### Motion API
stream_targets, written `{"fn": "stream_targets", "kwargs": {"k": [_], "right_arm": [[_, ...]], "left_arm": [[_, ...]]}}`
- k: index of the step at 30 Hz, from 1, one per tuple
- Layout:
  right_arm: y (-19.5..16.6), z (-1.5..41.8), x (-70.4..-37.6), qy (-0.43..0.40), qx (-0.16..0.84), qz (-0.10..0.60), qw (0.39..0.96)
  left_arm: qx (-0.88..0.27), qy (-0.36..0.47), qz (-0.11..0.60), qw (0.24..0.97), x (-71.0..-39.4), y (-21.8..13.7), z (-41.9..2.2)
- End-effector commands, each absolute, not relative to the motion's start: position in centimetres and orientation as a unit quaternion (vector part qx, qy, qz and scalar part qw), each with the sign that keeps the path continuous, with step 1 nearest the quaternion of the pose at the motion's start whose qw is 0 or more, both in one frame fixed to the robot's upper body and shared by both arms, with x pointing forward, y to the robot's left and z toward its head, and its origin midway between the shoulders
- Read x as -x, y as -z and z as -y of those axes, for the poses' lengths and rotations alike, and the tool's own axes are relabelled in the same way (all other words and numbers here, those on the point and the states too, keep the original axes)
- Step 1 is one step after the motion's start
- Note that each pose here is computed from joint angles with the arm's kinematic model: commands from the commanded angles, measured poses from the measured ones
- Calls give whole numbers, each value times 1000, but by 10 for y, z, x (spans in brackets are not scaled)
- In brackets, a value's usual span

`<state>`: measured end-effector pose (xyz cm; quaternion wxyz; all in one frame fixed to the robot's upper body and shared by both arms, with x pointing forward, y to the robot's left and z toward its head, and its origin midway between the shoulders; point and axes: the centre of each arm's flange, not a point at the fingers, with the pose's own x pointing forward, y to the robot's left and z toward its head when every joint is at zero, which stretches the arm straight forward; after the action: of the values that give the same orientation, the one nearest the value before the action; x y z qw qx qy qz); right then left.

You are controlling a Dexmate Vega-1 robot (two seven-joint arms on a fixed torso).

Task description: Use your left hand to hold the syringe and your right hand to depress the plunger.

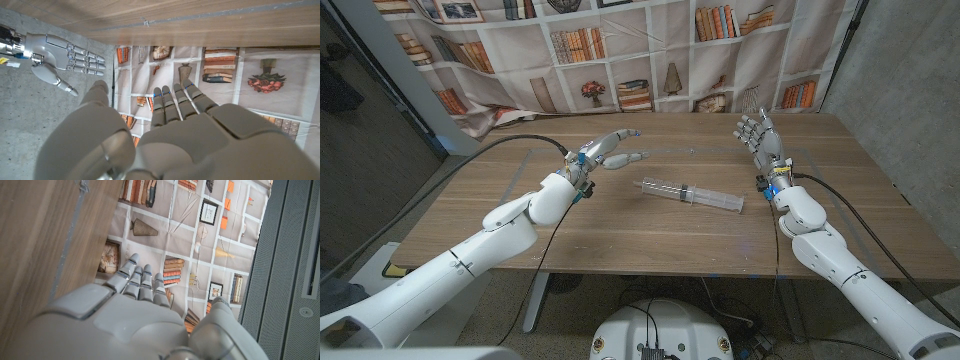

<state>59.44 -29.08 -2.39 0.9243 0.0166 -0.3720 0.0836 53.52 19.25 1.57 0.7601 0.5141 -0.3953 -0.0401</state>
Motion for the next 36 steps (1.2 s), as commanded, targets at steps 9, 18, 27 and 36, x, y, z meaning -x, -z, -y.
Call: {"fn": "stream_targets", "kwargs": {"k": [9, 18, 27, 36], "right_arm": [[30, 291, -595, -89, -19, 366, 926], [33, 292, -593, -89, -22, 363, 927], [34, 294, -592, -89, -23, 363, 927], [35, 296, -591, -90, -23, 363, 927]], "left_arm": [[-606, 56, 352, 711, -531, -30, -174], [-645, 64, 338, 682, -534, -34, -162], [-690, 86, 322, 643, -533, -45, -148], [-726, 95, 294, 615, -534, -56, -142]]}}
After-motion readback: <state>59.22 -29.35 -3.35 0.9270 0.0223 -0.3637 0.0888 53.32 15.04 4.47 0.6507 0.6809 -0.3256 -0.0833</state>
